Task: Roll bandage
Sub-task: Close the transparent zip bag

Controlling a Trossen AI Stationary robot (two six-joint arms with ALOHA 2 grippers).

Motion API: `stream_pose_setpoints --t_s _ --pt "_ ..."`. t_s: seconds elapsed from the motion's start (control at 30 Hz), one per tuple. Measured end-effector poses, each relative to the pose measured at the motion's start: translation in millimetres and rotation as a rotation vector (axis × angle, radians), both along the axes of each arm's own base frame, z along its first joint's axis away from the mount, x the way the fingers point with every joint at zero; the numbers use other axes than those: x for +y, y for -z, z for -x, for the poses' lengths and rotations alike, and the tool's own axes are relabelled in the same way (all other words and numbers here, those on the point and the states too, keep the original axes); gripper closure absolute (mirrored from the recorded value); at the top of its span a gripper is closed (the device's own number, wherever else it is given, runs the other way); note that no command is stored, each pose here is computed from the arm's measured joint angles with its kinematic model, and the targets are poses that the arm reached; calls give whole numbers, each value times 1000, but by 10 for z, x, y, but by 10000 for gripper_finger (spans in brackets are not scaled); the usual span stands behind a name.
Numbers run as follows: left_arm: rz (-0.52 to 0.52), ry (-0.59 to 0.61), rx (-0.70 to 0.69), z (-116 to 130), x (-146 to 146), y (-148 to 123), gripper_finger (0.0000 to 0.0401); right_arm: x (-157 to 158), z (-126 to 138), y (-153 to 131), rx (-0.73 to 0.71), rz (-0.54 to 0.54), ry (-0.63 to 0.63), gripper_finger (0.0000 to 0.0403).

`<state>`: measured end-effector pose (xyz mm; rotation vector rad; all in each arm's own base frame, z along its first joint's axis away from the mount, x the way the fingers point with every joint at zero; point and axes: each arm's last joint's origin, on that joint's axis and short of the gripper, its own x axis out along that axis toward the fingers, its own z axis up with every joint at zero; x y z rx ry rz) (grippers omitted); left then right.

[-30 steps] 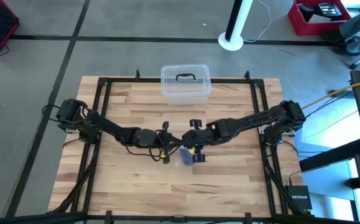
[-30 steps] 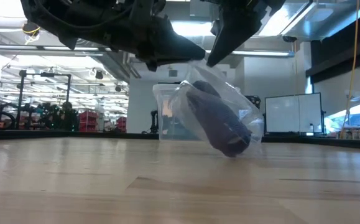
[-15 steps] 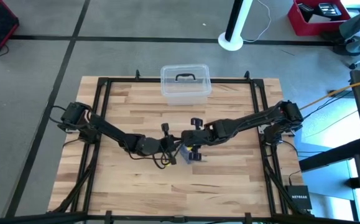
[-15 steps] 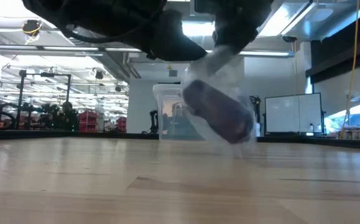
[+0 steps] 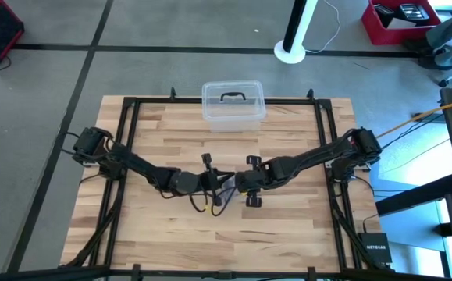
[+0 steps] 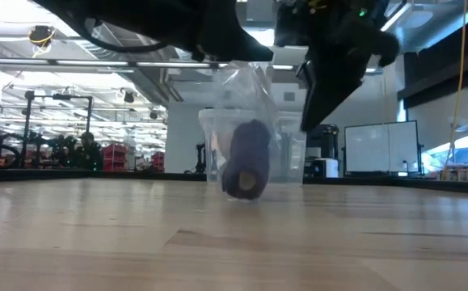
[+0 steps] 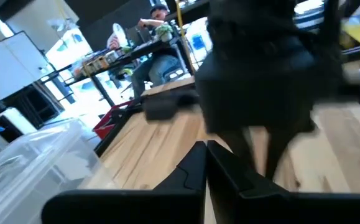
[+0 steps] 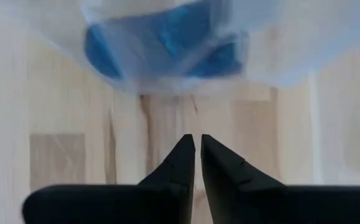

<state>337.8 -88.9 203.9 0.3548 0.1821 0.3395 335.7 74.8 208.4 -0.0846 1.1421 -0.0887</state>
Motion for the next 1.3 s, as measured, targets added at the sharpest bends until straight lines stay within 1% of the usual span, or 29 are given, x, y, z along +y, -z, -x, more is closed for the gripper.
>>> stream_pose_setpoints --t_s 0.07,0.2,0.33,0.4,0.5,0.6,0.63,0.77,0.87,0.93,1.0,1.1,1.2,1.3 --pt "3 8 1 5 -20 2 401 -8 39 -86 31 16 -18 371" --pt "13 16 -2 12 -45 2 401 -58 170 -318 38 69 0 369" --pt "22 15 -10 11 -45 -2 401 -100 283 -607 -74 106 -5 346" --pt "26 15 -14 11 -45 -4 401 -107 298 -661 -182 107 -26 326" --pt "34 16 -28 11 -46 -15 401 -123 381 -514 -302 91 -76 297" --pt "43 17 -34 12 -50 -19 401 -153 513 -187 -404 84 -94 277" --pt "49 21 -38 11 -52 -21 401 -164 558 -79 -459 84 -99 273" --pt "72 40 -44 7 -52 -20 401 -204 726 201 -783 22 -75 270" --pt "99 40 -52 7 -52 -19 401 -235 855 280 -997 -11 -57 270" --pt "117 39 -58 7 -52 -18 401 -248 905 283 -1091 -7 -60 269" --pt "141 35 -70 5 -45 -22 401 -241 903 281 -1130 -4 -86 269" --pt "185 37 -92 0 -36 -31 401 -209 824 278 -1142 -7 -147 269" --pt "238 83 -130 -12 -33 -60 401 -182 729 235 -1155 28 -182 269" --pt "269 94 -162 -15 -26 -90 401 -164 688 199 -1165 36 -224 269"
